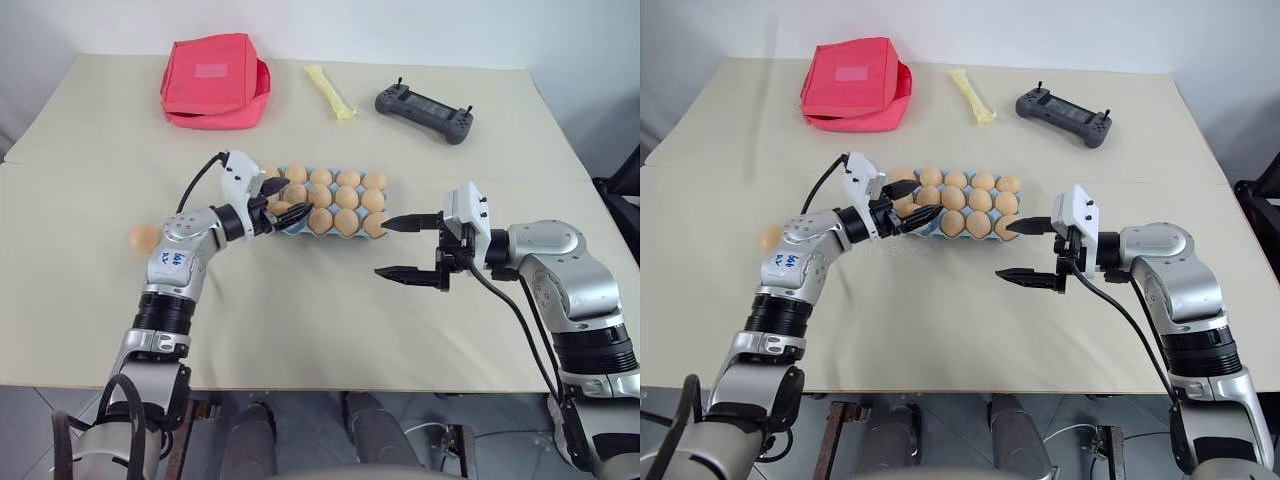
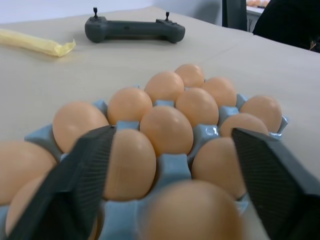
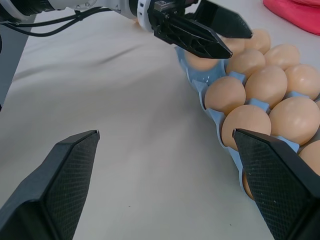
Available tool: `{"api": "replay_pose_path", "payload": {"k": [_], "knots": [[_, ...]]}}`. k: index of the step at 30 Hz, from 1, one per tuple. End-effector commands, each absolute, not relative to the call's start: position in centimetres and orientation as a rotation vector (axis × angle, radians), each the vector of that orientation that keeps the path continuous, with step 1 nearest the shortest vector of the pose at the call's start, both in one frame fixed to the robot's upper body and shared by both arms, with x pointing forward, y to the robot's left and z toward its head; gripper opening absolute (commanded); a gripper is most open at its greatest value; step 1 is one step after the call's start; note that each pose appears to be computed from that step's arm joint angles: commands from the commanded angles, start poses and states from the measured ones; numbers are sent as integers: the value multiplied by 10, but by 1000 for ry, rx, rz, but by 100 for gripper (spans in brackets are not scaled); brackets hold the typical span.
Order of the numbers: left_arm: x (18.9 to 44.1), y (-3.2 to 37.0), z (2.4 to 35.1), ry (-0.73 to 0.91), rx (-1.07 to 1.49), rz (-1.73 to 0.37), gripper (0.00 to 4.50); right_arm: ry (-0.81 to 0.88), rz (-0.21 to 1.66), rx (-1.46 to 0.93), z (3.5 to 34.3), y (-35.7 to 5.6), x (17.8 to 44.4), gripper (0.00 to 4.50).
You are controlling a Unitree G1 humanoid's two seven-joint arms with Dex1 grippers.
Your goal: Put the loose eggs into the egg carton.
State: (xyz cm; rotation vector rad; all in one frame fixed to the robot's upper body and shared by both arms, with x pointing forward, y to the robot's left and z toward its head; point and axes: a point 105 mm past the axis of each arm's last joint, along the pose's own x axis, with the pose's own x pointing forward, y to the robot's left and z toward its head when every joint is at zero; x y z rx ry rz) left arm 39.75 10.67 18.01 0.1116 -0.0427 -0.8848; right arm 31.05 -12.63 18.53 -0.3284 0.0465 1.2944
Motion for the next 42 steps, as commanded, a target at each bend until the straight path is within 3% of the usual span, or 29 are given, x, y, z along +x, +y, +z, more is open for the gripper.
{"api": "replay_pose_path", "payload": {"k": [1,9,17,25,37,42], "knots": [[398,109,201,-110,123,-873,446,-2,1298,-349,199,-126,311,450],[370,146,235,-187,144,-777,446,3,1315,-348,203,-130,320,450],[320,245,218,-66,161,-478,446,15,1326,-259,200,-152,312,450],[282,316,203,-1,123,-197,446,58,1253,-232,189,-185,300,450],[259,353,174,62,19,-25,446,-6,1191,-187,194,-187,289,450],[264,351,166,97,15,-54,446,-18,1188,-193,198,-185,288,450]]}}
